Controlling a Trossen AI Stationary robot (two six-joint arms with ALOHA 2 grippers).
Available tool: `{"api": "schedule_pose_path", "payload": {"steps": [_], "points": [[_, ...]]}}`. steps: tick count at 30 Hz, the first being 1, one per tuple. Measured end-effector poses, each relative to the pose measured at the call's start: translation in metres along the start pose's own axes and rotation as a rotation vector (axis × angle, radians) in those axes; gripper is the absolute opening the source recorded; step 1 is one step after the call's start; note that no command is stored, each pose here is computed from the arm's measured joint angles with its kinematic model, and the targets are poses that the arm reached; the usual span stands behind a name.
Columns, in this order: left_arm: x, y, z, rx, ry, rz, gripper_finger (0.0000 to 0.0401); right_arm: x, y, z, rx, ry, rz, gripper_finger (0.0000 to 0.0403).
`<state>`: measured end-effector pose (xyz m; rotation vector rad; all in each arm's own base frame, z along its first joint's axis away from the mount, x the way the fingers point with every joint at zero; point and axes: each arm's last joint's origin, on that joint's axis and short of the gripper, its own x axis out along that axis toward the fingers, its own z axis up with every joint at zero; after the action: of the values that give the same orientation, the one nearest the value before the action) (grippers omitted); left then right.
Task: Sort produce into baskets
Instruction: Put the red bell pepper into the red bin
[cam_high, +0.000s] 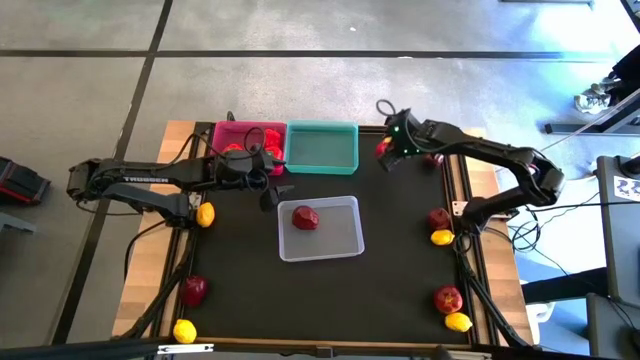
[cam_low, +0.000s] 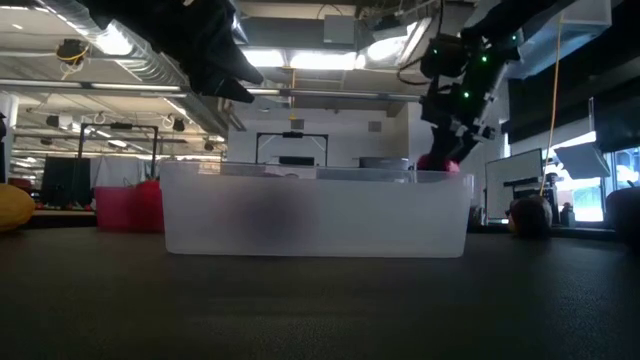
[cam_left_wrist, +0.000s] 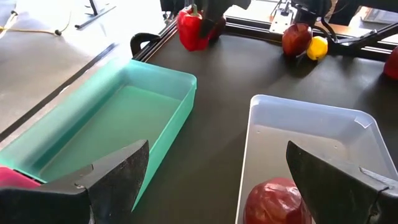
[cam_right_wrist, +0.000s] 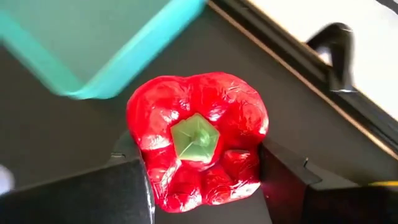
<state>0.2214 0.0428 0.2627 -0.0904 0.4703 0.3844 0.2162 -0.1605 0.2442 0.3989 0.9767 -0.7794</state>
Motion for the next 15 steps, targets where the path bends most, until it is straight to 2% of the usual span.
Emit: {"api": "schedule_pose_path", "payload": {"steps": [9, 15], "points": [[0.0, -0.002, 0.0, 0.004, 0.0, -0.008, 0.0376, -0.009, 0.047, -0.009, -0.06, -0.019, 0.101, 0.0156], [-0.001, -0.006, -0.001, 0.012, 0.001, -0.025, 0.0377, -0.019, 0.082, -0.019, -0.143, -0.054, 0.188, 0.0156]]}}
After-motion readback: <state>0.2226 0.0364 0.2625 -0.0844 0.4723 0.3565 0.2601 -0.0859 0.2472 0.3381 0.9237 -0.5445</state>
